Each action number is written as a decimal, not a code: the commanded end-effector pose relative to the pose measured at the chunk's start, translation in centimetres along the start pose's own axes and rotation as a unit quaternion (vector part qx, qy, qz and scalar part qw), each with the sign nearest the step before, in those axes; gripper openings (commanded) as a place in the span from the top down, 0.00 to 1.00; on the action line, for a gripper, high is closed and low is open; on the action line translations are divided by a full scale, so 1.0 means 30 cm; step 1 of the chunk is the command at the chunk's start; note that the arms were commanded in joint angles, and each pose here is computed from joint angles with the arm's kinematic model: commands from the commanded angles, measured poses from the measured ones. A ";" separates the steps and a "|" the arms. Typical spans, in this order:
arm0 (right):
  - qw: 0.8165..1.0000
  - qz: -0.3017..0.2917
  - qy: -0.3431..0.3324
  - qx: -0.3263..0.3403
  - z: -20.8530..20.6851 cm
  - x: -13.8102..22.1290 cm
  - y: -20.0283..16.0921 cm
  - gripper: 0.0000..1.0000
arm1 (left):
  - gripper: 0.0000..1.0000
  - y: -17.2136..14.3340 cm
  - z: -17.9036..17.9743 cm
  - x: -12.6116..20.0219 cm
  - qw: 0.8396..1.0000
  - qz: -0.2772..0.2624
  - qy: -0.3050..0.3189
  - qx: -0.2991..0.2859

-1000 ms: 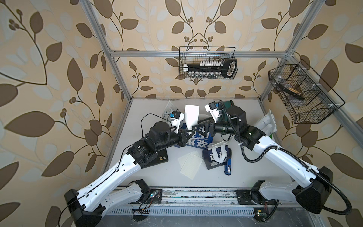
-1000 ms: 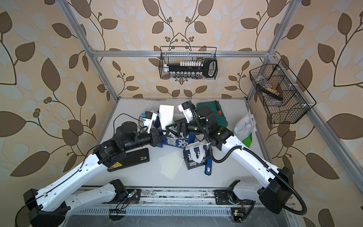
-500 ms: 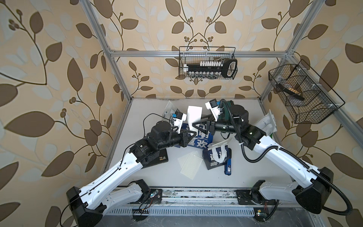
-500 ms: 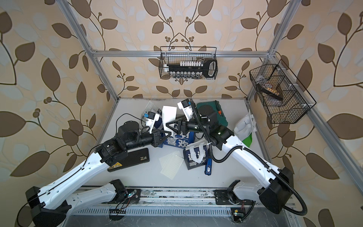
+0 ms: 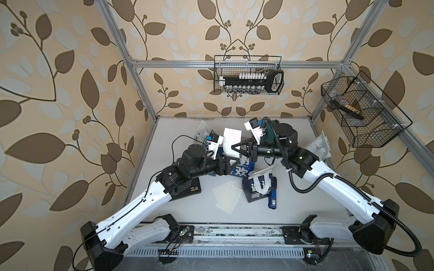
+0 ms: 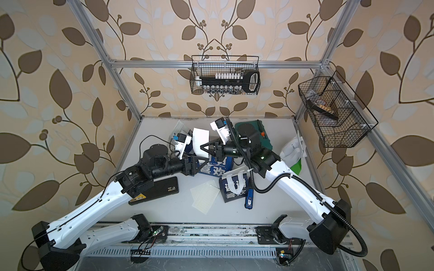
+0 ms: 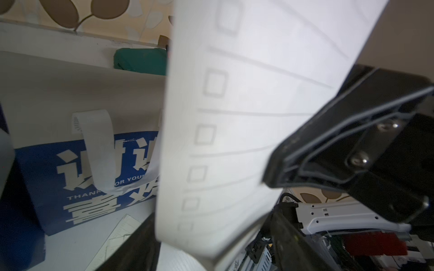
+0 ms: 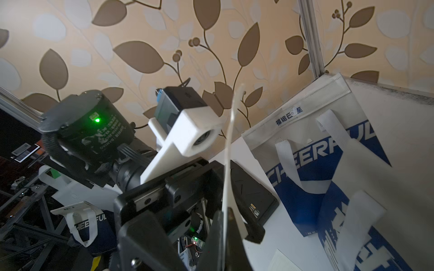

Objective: Staple the receipts to the bags
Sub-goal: Pick up the receipt from the center of the board.

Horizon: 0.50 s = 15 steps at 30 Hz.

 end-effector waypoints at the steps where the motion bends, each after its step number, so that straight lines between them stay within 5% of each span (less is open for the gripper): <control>1: 0.999 0.020 -0.047 0.016 -0.028 -0.001 -0.010 0.99 | 0.14 0.100 -0.037 0.087 0.991 -0.094 0.058 -0.069; 6: 0.994 0.042 -0.103 -0.016 -0.113 -0.015 -0.081 1.00 | 0.09 0.269 0.000 0.106 0.981 -0.141 0.085 -0.107; 15: 0.986 0.060 -0.134 -0.075 -0.225 -0.084 -0.150 1.00 | 0.09 0.450 0.124 -0.128 0.984 -0.054 0.034 -0.164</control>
Point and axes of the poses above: each gripper's point midway between its finger pads, its own x axis back along the fingers, its own z axis along the line the jaws close on, y = z × x, the point moved 10 cm from there along x, back along the fingers, and after that the axes turned 3 degrees about x, right-handed, at the moved point
